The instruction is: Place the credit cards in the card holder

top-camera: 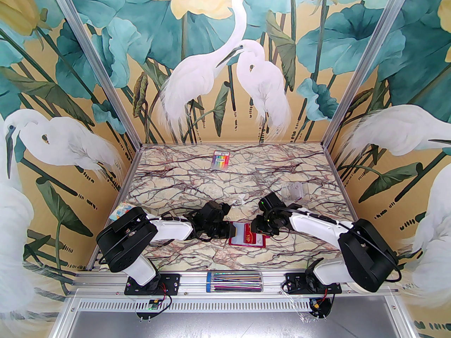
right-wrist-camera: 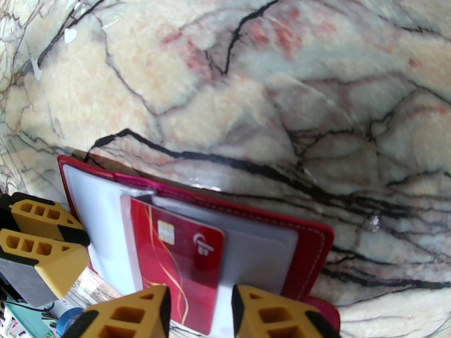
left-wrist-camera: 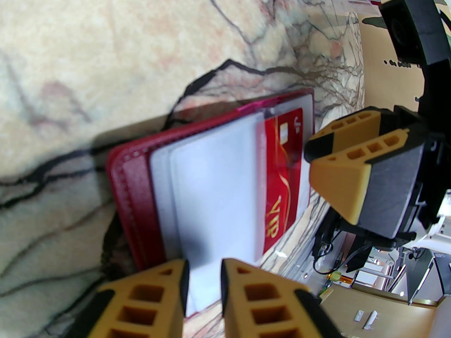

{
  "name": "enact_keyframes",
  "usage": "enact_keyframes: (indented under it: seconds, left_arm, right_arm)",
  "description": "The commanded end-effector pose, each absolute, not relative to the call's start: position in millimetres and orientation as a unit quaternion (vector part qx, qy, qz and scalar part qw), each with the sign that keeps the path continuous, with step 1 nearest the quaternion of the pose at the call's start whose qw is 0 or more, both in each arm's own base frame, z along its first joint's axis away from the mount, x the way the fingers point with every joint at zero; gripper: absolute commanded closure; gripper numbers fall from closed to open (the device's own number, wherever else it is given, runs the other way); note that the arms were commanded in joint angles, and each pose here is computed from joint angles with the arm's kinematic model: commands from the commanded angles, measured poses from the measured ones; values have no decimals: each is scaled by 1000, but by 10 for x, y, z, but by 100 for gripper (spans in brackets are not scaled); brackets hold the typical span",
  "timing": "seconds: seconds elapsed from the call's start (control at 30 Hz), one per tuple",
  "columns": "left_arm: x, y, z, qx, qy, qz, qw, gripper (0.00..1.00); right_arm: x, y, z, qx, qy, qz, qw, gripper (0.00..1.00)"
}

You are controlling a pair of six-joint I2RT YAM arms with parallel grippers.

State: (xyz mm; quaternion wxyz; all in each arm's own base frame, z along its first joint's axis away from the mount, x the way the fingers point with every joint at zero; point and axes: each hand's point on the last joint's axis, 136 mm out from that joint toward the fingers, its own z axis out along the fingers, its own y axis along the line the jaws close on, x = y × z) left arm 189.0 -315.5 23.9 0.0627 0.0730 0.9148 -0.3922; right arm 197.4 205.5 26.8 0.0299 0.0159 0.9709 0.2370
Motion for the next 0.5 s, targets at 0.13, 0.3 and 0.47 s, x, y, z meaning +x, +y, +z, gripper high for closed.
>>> enact_keyframes:
  seconds: [0.13, 0.3, 0.47]
  left_arm:
    - [1793, -2990, -31, 66, 935, -346, 46, 77]
    - [1796, -2989, -22, 66, 935, -346, 47, 77]
    - [1795, -2996, -6, 67, 934, -348, 47, 77]
  right_arm:
    - [1993, 2070, 226, 17, 976, 217, 26, 66]
    - [1970, 2081, 216, 15, 977, 211, 23, 66]
    - [1954, 2064, 210, 14, 979, 203, 21, 67]
